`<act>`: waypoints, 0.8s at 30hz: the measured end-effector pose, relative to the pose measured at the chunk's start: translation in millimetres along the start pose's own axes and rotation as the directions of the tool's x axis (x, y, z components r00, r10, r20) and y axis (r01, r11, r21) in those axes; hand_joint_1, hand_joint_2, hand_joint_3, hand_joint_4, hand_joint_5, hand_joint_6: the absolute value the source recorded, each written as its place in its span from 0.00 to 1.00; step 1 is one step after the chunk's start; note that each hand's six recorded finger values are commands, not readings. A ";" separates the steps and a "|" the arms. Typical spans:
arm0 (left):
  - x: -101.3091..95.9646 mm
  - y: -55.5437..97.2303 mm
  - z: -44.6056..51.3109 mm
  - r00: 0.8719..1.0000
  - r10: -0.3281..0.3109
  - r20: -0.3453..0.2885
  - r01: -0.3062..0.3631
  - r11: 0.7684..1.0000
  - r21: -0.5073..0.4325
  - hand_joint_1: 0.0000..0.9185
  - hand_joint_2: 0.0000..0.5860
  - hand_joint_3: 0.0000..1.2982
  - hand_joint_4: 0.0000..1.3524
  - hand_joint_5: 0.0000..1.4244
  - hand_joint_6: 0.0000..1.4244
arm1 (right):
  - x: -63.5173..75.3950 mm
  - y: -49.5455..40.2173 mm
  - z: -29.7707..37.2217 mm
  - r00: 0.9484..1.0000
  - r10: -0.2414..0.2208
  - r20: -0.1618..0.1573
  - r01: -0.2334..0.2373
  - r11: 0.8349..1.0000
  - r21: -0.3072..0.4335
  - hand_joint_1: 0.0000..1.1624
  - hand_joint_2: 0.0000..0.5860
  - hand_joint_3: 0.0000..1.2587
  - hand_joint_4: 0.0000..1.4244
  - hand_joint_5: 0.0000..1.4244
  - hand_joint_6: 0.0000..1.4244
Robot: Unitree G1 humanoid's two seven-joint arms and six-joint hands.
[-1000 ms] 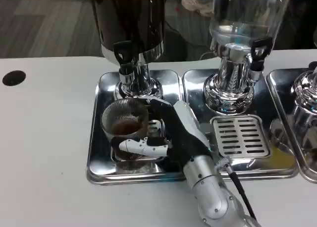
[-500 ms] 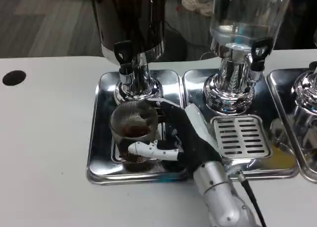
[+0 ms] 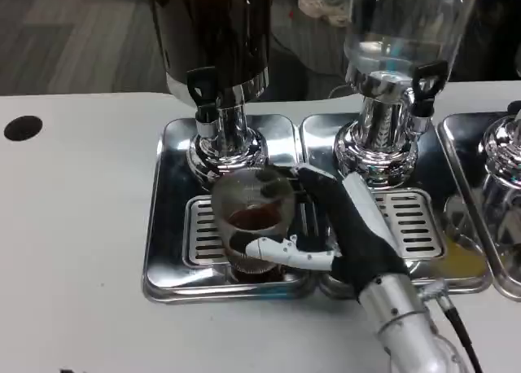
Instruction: Grasp the cup under the faucet to collect the drink, then remove the cup.
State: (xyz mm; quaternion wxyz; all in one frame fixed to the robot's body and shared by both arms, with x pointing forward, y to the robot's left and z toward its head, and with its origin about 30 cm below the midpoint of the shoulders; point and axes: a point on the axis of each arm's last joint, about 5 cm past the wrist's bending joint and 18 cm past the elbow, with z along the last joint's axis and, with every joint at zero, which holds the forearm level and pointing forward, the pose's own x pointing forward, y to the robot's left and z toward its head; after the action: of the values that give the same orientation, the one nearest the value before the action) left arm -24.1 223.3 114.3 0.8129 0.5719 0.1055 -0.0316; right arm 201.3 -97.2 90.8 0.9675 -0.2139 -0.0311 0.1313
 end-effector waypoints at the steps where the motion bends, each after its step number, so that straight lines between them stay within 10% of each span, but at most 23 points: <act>1: 0.9 -1.1 1.2 1.000 -0.007 0.005 0.007 1.000 0.002 0.00 0.15 0.26 0.17 0.22 0.39 | -2.3 -1.2 -0.5 1.000 0.000 -0.002 0.000 1.000 0.003 0.63 0.14 0.33 0.30 0.29 0.13; 24: 19.7 -8.7 12.9 0.998 -0.044 0.046 0.044 0.999 0.003 0.00 0.15 0.26 0.17 0.22 0.39 | -70.9 -44.2 -27.0 0.997 -0.080 -0.022 0.080 0.996 0.026 0.62 0.16 0.34 0.31 0.29 0.13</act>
State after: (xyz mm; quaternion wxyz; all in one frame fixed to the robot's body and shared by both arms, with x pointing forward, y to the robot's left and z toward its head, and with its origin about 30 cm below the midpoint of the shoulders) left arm -4.7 209.6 106.3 0.8137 0.5693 0.0995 -0.0628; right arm 146.7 -165.8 84.6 0.9750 -0.2007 -0.0277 0.0907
